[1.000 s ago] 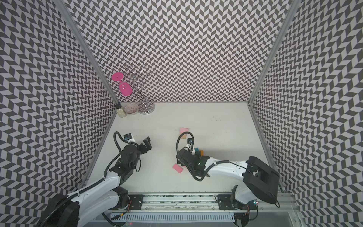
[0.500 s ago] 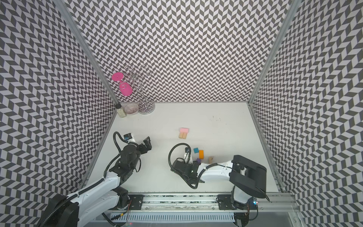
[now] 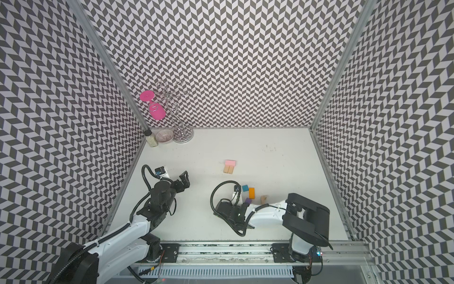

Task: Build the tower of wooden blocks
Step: 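Move the right gripper to the second pink block and grasp it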

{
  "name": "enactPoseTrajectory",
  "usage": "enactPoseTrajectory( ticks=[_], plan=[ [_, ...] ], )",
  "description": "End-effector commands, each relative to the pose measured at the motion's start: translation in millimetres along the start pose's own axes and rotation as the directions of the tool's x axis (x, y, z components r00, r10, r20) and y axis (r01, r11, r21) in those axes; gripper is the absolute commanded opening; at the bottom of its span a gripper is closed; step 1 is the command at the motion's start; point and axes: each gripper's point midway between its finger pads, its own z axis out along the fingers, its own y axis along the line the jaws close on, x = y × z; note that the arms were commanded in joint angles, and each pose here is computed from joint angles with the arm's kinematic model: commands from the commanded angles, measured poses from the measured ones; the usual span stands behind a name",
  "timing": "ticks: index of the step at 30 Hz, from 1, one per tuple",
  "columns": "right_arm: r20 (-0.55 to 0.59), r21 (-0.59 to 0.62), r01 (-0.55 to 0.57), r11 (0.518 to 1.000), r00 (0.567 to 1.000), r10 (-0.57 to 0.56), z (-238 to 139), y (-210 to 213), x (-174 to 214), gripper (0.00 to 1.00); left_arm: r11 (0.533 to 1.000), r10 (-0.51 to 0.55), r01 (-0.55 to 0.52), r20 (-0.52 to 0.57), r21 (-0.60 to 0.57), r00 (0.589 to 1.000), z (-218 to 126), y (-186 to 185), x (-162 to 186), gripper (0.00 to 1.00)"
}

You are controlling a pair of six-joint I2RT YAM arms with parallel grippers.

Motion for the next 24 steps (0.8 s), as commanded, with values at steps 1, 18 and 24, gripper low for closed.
enactPoseTrajectory(
  ticks=[1, 18, 24],
  plan=[
    [0.006, 0.046, -0.02, 0.999, 1.0, 0.02, -2.4, -9.0, 3.9, 0.83, 1.0, -0.001, 0.001, 0.006, 0.005, 1.0, -1.5, 0.6, 0.1, 1.0],
    [0.006, 0.083, 0.021, 0.996, 1.0, -0.022, -3.2, -5.7, 17.2, 0.73, 1.0, -0.001, 0.001, 0.007, 0.01, 1.0, -2.1, 0.2, 0.3, 1.0],
    [0.011, 0.123, 0.051, 0.991, 0.999, -0.053, 3.8, -5.2, 18.7, 0.7, 1.0, -0.002, 0.002, 0.007, 0.013, 1.0, -2.3, -0.5, 0.0, 1.0]
  ],
)
